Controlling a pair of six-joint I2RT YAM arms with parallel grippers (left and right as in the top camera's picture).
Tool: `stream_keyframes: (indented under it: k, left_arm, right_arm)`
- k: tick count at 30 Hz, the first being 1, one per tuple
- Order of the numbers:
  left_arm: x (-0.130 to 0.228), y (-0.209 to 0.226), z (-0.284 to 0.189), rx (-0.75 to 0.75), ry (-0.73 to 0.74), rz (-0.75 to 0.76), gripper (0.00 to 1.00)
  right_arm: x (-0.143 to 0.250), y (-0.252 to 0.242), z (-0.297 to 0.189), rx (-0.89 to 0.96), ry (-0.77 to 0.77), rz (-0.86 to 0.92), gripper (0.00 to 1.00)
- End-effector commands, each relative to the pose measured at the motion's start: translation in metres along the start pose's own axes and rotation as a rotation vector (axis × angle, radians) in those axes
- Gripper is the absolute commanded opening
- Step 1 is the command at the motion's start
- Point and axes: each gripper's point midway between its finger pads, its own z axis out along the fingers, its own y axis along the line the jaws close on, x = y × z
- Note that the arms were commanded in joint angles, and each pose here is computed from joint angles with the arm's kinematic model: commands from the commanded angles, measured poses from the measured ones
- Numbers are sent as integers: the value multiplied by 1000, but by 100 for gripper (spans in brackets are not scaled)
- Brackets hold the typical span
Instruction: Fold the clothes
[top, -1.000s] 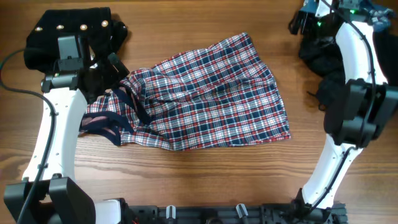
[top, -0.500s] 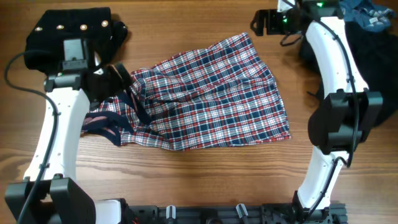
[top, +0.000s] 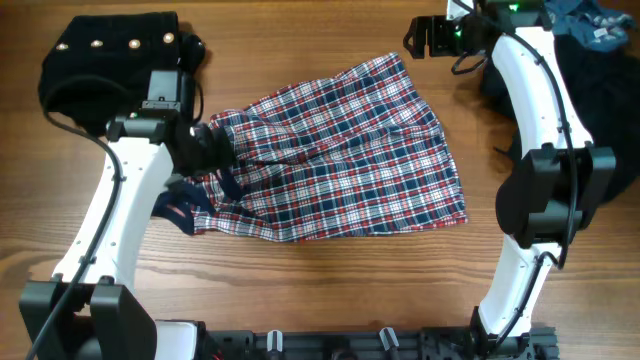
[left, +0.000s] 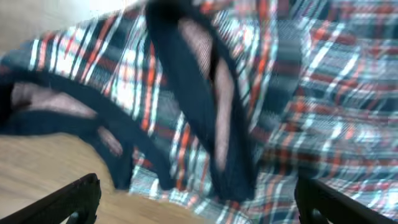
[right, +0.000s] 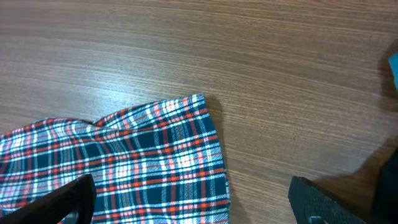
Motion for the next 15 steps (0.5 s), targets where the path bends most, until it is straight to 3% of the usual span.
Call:
stream_keyframes:
  k: [1, 4, 15]
  left_arm:
    - [-3, -25, 10, 124, 2, -18, 99]
    - [-8, -41, 18, 196, 7, -14, 100]
    - [-19, -63, 63, 260, 41, 14, 82]
  right_arm:
    - [-3, -2, -5, 15, -11, -33, 100]
    - [-3, -4, -5, 26, -10, -44, 100]
    - [-2, -8, -5, 48, -7, -55, 100]
